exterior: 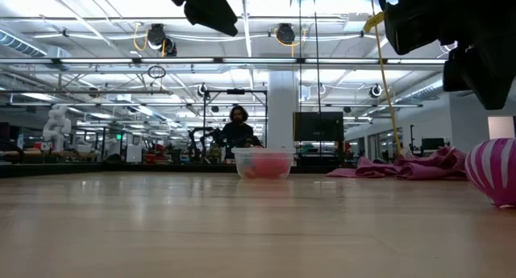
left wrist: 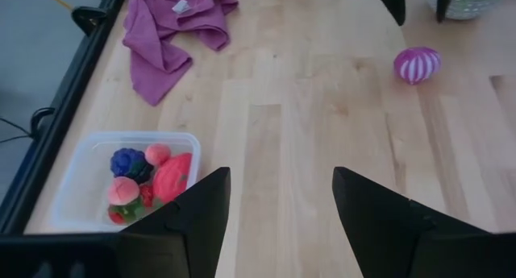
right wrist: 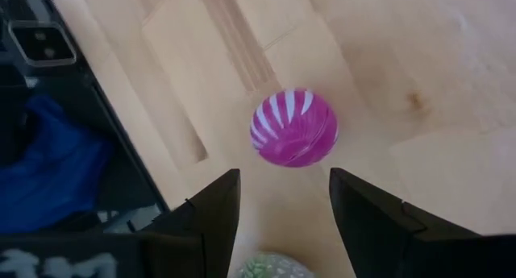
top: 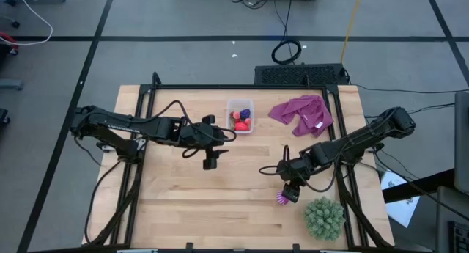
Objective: Pick and placing Produce into tupperware
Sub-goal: Put the purple onion into the transparent bin
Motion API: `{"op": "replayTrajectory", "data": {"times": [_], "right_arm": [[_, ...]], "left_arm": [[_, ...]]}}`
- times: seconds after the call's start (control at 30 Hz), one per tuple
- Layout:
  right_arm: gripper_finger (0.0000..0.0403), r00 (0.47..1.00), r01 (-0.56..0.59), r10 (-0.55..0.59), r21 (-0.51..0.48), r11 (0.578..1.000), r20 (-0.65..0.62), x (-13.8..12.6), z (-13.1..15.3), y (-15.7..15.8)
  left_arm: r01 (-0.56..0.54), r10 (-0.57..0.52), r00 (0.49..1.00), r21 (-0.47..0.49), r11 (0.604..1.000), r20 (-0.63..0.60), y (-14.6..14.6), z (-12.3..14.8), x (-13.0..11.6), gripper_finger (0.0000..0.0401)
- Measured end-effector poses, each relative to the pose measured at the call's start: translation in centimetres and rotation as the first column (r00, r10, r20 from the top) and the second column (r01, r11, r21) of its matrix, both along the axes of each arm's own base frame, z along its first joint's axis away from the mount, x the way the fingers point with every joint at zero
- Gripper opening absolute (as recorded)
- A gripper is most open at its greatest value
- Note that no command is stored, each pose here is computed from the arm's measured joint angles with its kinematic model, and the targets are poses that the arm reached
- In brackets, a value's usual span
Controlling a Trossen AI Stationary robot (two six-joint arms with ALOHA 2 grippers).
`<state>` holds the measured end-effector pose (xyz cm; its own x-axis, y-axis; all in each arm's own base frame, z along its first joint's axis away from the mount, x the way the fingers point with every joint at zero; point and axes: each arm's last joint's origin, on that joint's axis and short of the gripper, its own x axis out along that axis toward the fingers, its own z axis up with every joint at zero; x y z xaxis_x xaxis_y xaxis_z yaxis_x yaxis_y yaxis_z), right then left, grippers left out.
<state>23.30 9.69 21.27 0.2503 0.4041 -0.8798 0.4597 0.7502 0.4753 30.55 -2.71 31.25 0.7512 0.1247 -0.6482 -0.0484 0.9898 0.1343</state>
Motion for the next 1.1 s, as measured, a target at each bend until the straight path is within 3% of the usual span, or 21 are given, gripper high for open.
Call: {"op": "replayTrajectory", "data": {"times": [0.57,1.1], "right_arm": [[0.0185,1.0,-0.001,0.002,0.033,0.999,-0.017,0.0,0.0,0.0],[0.0292,0.999,0.039,-0.037,0.055,0.998,-0.04,-0.3,-1.1,0.0]], "left_arm": [[-0.024,0.024,1.0,0.019,1.0,0.003,0.1,0.0,0.0,0.0225],[-0.025,0.025,1.0,0.018,1.0,0.004,0.1,0.0,0.0,0.0225]]}}
